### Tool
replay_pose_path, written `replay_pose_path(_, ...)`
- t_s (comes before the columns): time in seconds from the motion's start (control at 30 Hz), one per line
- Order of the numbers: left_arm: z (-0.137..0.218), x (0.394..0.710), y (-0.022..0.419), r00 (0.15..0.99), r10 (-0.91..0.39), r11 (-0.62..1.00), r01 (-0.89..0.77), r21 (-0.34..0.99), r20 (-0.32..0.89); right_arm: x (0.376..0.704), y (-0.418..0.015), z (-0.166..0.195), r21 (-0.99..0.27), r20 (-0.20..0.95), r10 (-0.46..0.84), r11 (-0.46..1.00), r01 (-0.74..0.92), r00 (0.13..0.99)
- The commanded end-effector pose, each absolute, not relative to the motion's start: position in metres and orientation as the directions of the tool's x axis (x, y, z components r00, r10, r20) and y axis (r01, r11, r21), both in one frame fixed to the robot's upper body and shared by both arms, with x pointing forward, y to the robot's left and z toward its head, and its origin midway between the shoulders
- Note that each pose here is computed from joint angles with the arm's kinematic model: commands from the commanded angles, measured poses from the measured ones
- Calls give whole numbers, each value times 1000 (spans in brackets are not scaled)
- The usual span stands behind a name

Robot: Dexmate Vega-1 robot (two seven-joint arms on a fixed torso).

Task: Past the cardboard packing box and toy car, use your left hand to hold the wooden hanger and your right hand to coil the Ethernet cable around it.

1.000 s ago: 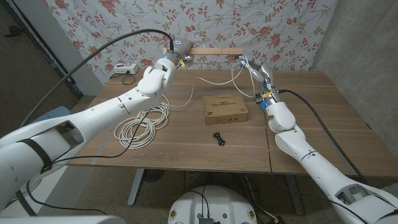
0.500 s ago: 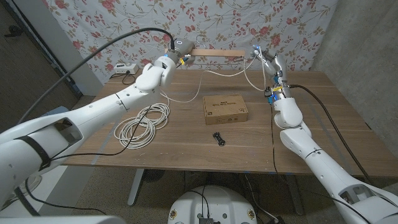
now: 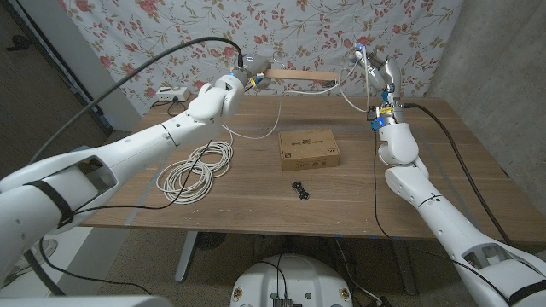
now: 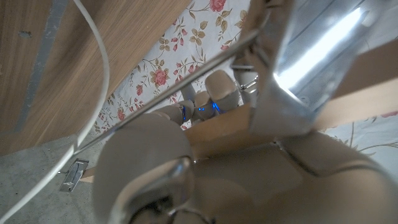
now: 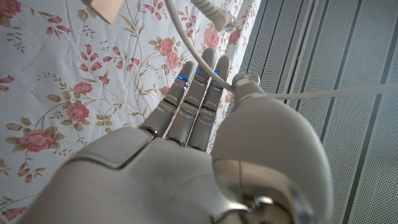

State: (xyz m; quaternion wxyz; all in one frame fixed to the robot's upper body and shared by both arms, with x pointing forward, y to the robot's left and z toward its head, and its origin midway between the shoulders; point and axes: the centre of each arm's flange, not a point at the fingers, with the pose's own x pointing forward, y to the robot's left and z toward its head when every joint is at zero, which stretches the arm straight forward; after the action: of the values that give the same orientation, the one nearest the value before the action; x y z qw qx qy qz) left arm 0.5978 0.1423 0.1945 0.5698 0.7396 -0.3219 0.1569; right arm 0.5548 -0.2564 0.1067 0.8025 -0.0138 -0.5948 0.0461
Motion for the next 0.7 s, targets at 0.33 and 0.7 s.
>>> replay_pose_path(0.33, 193, 612, 104, 776, -376, -198, -601, 774, 506, 561, -230, 160, -203, 943, 228, 971, -126, 242)
replay_pose_path(0.7, 186, 604, 97, 791, -395, -191, -568, 800, 467, 582, -236, 186, -203, 928, 236, 969, -141, 288)
